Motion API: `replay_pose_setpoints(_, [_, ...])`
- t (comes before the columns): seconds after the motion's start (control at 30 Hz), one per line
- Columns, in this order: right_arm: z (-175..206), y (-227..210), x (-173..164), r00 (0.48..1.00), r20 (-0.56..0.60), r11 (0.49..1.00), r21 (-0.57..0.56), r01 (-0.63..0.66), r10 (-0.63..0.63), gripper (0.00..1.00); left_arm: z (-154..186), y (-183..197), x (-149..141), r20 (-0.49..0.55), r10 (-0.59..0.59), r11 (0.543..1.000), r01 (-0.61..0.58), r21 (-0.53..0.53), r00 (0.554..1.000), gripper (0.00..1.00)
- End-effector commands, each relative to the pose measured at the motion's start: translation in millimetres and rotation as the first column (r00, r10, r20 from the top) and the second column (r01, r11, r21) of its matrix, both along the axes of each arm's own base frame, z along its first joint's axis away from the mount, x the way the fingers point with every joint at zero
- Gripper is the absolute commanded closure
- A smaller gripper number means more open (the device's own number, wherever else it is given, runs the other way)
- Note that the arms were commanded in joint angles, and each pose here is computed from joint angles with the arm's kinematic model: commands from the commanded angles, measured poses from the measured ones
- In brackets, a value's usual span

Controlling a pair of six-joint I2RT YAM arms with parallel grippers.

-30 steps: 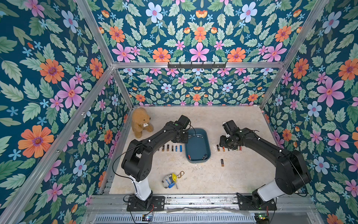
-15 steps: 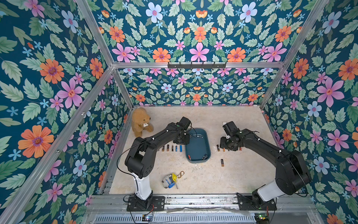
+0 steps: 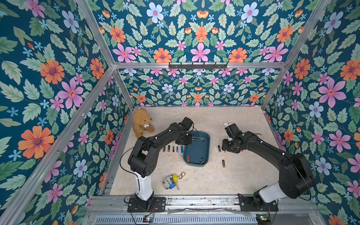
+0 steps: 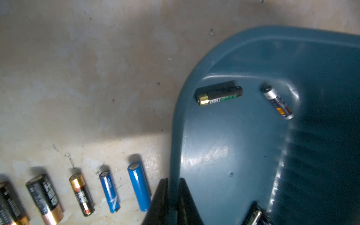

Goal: Take the batteries out of the storage box
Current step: Adjust the storage box at the center of the board.

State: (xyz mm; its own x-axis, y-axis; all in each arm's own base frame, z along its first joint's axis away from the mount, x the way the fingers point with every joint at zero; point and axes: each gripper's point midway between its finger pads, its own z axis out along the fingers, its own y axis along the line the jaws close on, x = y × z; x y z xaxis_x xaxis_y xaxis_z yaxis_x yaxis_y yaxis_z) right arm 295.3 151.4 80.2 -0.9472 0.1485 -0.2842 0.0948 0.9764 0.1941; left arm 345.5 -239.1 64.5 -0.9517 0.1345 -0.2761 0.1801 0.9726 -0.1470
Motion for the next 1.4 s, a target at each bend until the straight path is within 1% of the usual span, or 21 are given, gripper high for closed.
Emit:
replay_pose_setpoints(0.0, [1,-2,-1,1.000,0.006,1.000,0.001,0.005,-0.005,0.41,-1,-3,-2,-0.013,-0.003,1.000,0.003,0.000,1.000,0.87])
replay_pose_setpoints(0.2, [5,-5,1,1.000,0.017,1.000,0.000,0.010,-0.010,0.41,0,-8,-7,-0.055,0.007,1.000,-0.008,-0.011,0.998,0.96])
replay_pose_setpoints(0.3, [8,-6,3,1.000,0.026,1.000,0.001,0.011,-0.011,0.41,8,-12,-9,-0.093,0.009,1.000,-0.012,-0.026,0.996,0.98])
replay_pose_setpoints(0.43, [13,-8,4,0.999,0.039,1.000,0.005,0.018,-0.019,0.40,17,-20,-15,-0.196,0.003,0.996,-0.019,-0.082,0.981,1.00])
replay_pose_setpoints(0.6, [21,-13,6,0.998,0.057,0.999,0.008,0.033,-0.034,0.40,26,-24,-20,-0.277,-0.013,0.993,-0.020,-0.117,0.961,1.00])
replay_pose_setpoints(0.7, [24,-16,6,0.997,0.065,0.999,0.010,0.039,-0.040,0.40,29,-23,-20,-0.299,-0.009,0.991,-0.032,-0.131,0.954,1.00])
replay_pose_setpoints(0.8, [26,-16,7,0.997,0.071,0.999,0.016,0.041,-0.042,0.40,33,-25,-21,-0.321,-0.011,0.984,-0.047,-0.174,0.947,1.00])
replay_pose_setpoints(0.87, [27,-15,9,0.996,0.074,0.999,0.022,0.044,-0.046,0.40,37,-28,-21,-0.334,-0.019,0.973,-0.059,-0.222,0.942,1.00])
replay_pose_setpoints(1.07, [30,-13,12,0.995,0.083,0.999,0.030,0.045,-0.048,0.40,41,-33,-23,-0.374,-0.032,0.950,-0.088,-0.298,0.927,1.00])
replay_pose_setpoints(1.13, [31,-12,14,0.995,0.084,0.998,0.031,0.047,-0.049,0.40,38,-32,-26,-0.390,-0.033,0.951,-0.090,-0.295,0.920,1.00])
replay_pose_setpoints(1.2, [33,-12,16,0.995,0.089,0.998,0.031,0.047,-0.050,0.40,37,-36,-30,-0.417,-0.055,0.935,-0.099,-0.340,0.907,1.00])
replay_pose_setpoints(1.27, [34,-11,17,0.995,0.091,0.998,0.034,0.048,-0.051,0.40,34,-34,-33,-0.429,-0.053,0.932,-0.110,-0.345,0.902,1.00])
replay_pose_setpoints(1.33, [34,-11,17,0.994,0.093,0.998,0.038,0.052,-0.056,0.40,34,-36,-37,-0.454,-0.071,0.913,-0.126,-0.389,0.888,1.00])
replay_pose_setpoints(1.37, [34,-11,16,0.994,0.093,0.998,0.040,0.054,-0.057,0.40,36,-36,-35,-0.446,-0.068,0.908,-0.130,-0.397,0.892,1.00])
